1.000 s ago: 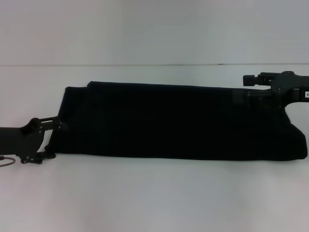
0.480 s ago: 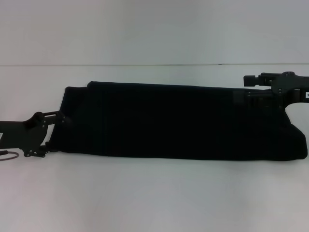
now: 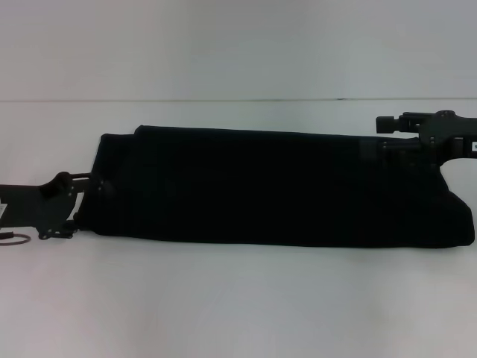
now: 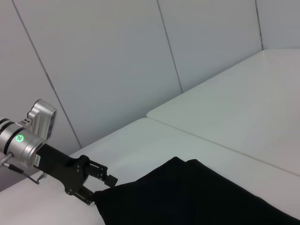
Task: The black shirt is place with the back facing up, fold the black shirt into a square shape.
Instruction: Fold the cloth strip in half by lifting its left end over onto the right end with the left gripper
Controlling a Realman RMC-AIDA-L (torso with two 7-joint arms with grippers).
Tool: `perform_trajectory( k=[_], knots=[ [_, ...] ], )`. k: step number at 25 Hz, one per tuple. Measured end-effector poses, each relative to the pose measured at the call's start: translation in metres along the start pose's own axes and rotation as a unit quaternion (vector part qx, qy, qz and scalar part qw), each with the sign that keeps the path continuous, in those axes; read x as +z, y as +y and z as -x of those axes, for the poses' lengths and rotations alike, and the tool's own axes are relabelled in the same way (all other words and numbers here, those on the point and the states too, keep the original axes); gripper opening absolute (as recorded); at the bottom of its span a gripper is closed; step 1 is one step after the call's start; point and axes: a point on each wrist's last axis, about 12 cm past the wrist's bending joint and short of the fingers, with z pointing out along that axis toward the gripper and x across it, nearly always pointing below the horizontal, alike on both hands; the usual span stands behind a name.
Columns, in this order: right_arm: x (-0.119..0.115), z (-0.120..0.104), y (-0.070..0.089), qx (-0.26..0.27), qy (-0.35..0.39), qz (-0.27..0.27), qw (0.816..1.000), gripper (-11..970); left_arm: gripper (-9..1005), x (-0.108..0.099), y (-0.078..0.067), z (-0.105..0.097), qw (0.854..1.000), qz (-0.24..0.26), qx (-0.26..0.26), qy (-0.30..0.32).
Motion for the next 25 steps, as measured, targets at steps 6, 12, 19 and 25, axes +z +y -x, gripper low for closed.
perform_trajectory(
  k=[6, 12, 19, 25],
  knots=[
    [-0.0009, 0.0002, -0.0003, 0.001, -0.003, -0.001, 1.000, 836, 745, 0.0018, 0.0024, -0.0036, 1.000, -0.011, 0.020, 0.001],
    [-0.0013, 0.0011, -0.0004, 0.002, -0.009, -0.002, 1.000, 836, 563, 0.0058, 0.0033, -0.0067, 1.000, -0.009, 0.026, 0.009],
    [-0.0020, 0.0005, -0.0004, 0.000, -0.010, -0.002, 1.000, 836, 278, 0.0046, 0.0043, -0.0055, 1.000, -0.007, 0.028, 0.006],
    [-0.0015, 0.0014, -0.0005, -0.003, -0.011, -0.002, 1.000, 836, 81, 0.0035, 0.0035, -0.0042, 0.999, -0.007, 0.050, 0.005]
  ],
)
